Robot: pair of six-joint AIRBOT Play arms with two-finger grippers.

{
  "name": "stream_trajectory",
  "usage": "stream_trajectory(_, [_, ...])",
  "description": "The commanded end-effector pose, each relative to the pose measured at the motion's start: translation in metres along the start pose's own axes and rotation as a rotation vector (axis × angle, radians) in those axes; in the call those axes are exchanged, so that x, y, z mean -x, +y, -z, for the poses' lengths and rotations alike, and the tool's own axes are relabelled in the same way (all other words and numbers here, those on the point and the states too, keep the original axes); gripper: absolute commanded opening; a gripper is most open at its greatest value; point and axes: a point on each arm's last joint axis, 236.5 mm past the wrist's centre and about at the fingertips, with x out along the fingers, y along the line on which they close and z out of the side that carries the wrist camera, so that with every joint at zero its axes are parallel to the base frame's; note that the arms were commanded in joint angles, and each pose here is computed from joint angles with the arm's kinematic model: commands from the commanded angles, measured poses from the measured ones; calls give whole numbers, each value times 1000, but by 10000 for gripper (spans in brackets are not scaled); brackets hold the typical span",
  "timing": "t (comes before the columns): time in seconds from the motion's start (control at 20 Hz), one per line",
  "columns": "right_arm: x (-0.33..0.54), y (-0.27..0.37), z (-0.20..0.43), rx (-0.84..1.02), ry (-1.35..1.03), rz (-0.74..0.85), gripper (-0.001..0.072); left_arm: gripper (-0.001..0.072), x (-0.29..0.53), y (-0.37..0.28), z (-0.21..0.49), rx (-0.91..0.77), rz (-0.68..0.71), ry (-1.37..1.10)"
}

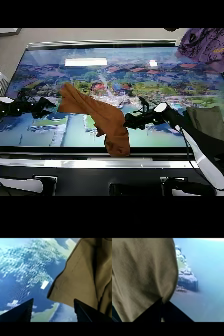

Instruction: Fold the clothes and pants, and hang the long-sleeved shirts on hangers.

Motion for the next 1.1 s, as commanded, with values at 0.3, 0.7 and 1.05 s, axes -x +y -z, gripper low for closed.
stream_trajectory(0.3, [17,12,-4,51,-51,3,27,547,-43,-16,5,-47,14,-5])
stream_trajectory(0.7, [54,18,-34,178,-163,126,24,16,-10,-76,-25,-121,111,-86])
stream_trajectory(1.05, [323,112,-119,541,-831,573,24,15,254,-243,-79,-499,140,-678])
